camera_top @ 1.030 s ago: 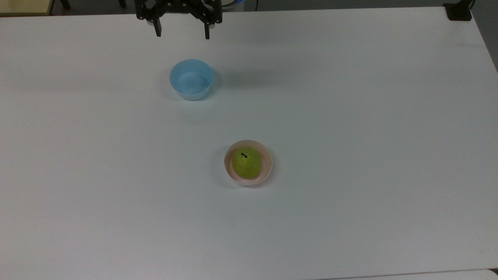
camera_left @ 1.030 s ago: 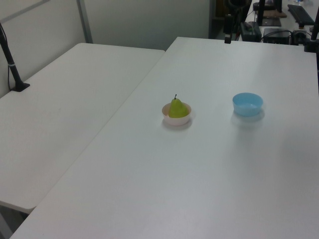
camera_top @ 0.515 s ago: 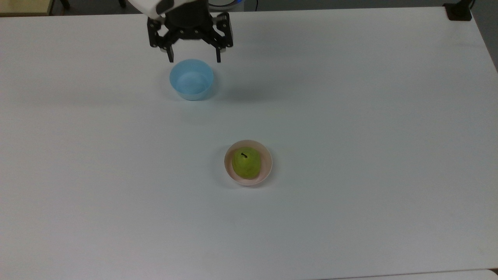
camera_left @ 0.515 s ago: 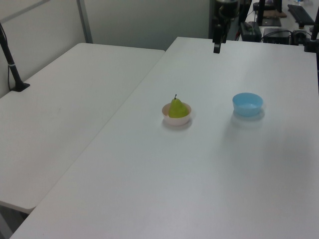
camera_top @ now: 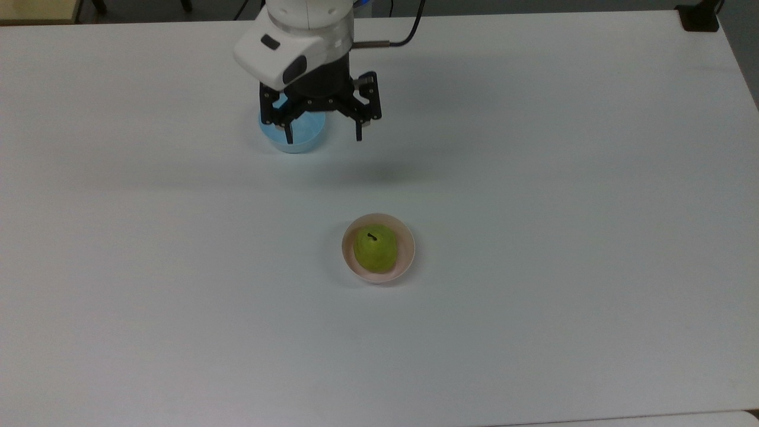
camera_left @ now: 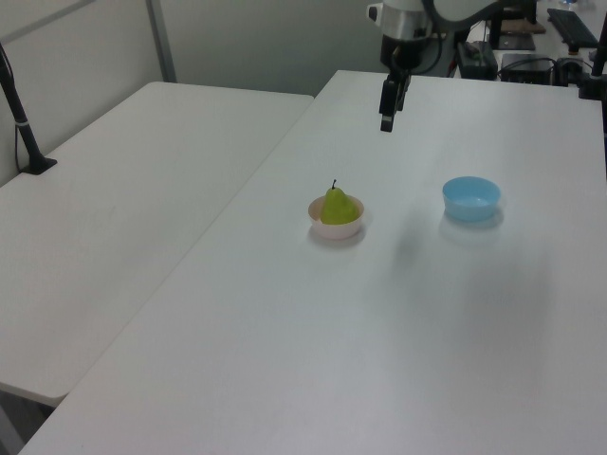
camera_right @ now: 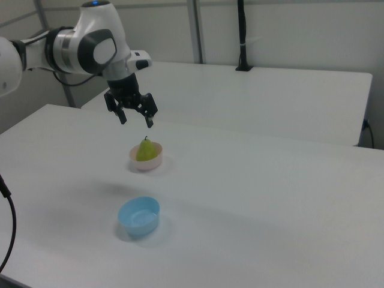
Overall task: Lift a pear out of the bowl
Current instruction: 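Move the open gripper over the green pear in the pink bowl, then lower the gripper around the pear and close on it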
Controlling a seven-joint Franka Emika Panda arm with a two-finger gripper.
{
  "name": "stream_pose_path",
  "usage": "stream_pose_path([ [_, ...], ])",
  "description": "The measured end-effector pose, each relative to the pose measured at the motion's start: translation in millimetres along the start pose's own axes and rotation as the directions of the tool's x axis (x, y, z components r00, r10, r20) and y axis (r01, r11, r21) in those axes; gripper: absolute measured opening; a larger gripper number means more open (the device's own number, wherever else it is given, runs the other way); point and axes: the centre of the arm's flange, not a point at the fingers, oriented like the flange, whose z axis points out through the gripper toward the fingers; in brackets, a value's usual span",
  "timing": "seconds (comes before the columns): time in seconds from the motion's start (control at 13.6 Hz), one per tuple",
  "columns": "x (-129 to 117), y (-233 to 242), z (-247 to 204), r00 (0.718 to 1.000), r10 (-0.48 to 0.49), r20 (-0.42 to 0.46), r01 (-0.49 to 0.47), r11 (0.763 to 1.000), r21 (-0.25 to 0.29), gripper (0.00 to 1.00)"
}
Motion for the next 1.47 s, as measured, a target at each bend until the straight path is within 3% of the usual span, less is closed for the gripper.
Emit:
stream_pose_path([
  [0.74, 34.3, -28.4, 96.7, 0.997, -0.043, -0.072, 0.042, 0.999, -0.007, 1.0],
  [1.47, 44.1, -58.8, 158.9, 0.992, -0.07, -0.104, 0.069, 0.998, -0.007, 0.93],
])
